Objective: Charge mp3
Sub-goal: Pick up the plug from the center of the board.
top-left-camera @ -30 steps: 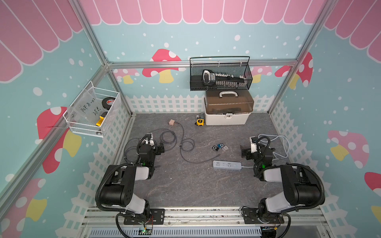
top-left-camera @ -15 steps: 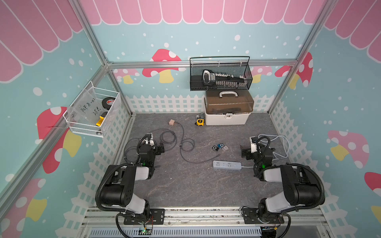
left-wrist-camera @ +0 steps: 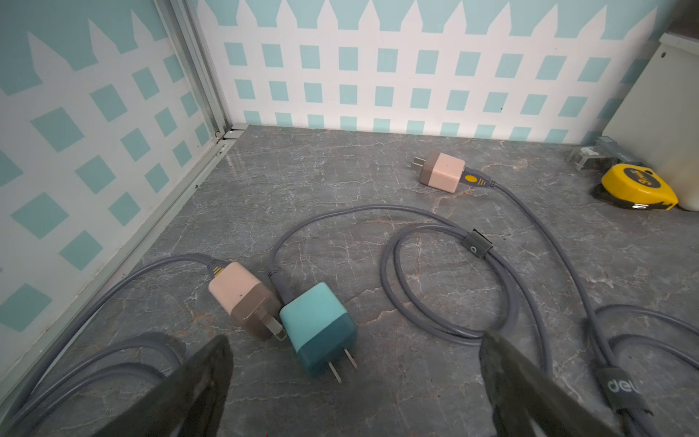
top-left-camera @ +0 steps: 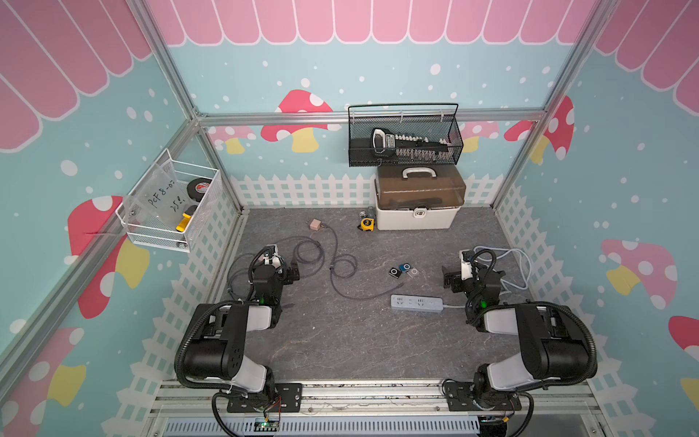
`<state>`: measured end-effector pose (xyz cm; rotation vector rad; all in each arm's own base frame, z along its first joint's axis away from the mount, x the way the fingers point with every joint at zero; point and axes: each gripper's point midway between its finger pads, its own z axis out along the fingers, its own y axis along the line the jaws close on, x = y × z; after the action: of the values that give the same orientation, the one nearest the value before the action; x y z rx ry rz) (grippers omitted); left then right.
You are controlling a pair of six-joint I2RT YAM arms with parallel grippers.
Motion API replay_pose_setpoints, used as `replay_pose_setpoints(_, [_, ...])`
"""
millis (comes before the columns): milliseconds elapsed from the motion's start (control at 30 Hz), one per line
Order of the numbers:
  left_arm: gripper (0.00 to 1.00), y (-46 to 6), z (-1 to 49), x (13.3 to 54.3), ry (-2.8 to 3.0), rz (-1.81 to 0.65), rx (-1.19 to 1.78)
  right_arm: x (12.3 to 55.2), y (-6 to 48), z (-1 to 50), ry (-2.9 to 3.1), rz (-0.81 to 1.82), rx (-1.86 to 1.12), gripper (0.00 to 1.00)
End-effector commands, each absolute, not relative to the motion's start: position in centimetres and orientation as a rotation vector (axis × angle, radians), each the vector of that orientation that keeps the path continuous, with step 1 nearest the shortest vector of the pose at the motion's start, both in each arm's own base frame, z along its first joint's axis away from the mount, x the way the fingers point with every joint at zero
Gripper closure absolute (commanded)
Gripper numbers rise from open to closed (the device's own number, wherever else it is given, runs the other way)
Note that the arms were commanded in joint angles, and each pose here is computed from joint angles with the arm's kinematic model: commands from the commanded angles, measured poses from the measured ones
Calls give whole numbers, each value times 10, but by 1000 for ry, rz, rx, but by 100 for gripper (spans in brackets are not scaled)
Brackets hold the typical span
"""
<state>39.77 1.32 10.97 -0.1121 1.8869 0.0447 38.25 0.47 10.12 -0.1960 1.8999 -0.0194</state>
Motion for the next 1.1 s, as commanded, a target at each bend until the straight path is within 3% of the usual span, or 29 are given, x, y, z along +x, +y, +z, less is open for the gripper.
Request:
replay_pose_setpoints(0, [1,9,153,405,1879,9,-103,389,4,146,1887,-20,-181,0])
replay_pose_setpoints(100, [1,2,184,406,1937,-40,-108,391,9,170,1918,47,-136,0])
replay_pose_setpoints(267, [1,-18,193,414,2152,-142,-214,383,57,185,1978,82,-279,0])
replay_pose_setpoints(600, [3,-68,164,460,2432,-290,-621,356,171,161,1949,102,-719,1])
replay_pose_setpoints(867, [3,-71,118,541,2505,-399,-954,376,236,149,1906,83,-822,3])
replay_pose_setpoints(1067, [10,-69,88,573,2488,-387,-1210,383,265,147,1884,112,-923,4])
